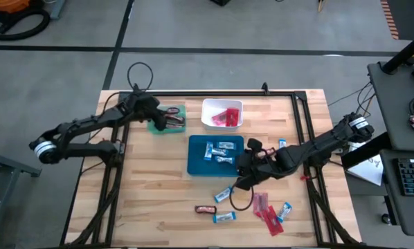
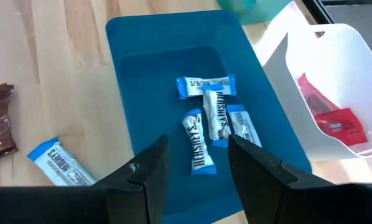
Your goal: Sort candy
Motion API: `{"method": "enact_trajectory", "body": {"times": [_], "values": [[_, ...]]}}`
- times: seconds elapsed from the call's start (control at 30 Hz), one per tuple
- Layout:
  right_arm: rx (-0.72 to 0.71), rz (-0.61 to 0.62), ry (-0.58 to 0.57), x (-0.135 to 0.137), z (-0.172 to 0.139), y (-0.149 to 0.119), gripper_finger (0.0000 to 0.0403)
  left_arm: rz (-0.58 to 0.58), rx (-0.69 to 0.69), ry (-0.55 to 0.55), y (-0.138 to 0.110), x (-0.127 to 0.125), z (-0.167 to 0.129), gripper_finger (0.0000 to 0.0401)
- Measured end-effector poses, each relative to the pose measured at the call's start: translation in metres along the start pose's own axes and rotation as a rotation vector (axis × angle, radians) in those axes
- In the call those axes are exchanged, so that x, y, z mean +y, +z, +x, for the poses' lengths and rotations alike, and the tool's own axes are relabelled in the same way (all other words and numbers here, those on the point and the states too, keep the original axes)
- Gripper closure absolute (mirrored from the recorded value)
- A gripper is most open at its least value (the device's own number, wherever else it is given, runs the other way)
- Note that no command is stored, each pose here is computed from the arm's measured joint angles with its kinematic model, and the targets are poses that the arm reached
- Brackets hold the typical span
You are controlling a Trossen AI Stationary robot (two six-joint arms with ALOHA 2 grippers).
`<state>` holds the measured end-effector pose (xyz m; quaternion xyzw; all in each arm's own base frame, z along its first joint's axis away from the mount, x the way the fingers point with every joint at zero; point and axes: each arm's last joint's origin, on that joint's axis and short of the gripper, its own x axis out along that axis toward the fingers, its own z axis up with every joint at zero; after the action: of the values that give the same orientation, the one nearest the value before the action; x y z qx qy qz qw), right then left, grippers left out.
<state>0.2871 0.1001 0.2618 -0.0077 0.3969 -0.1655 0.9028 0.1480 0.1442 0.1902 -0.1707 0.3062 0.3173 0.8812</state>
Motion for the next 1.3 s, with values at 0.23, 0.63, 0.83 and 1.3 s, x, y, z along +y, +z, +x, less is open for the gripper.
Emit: {"method": "enact_trajectory", "body": {"times": [0.23, 0.63, 0.83, 1.3], "values": [[0.003, 0.002, -0.006, -0.003, 0.002, 0.001, 0.0248, -0.017, 0.061, 0.003, -0.003, 0.002, 0.018, 0.0399], [0.007, 0.008, -0.005, -0.003, 0.002, 0.001, 0.0248, -0.019, 0.049, 0.002, 0.019, 0.003, 0.029, 0.0334], [0.035, 0.033, 0.031, -0.003, 0.001, -0.001, 0.0248, -0.019, 0.051, 0.002, 0.030, 0.002, 0.024, 0.0295], [0.230, 0.281, -0.139, -0.042, -0.014, -0.014, 0.0251, 0.061, 0.050, -0.107, 0.045, -0.036, -0.007, 0.0284]]}}
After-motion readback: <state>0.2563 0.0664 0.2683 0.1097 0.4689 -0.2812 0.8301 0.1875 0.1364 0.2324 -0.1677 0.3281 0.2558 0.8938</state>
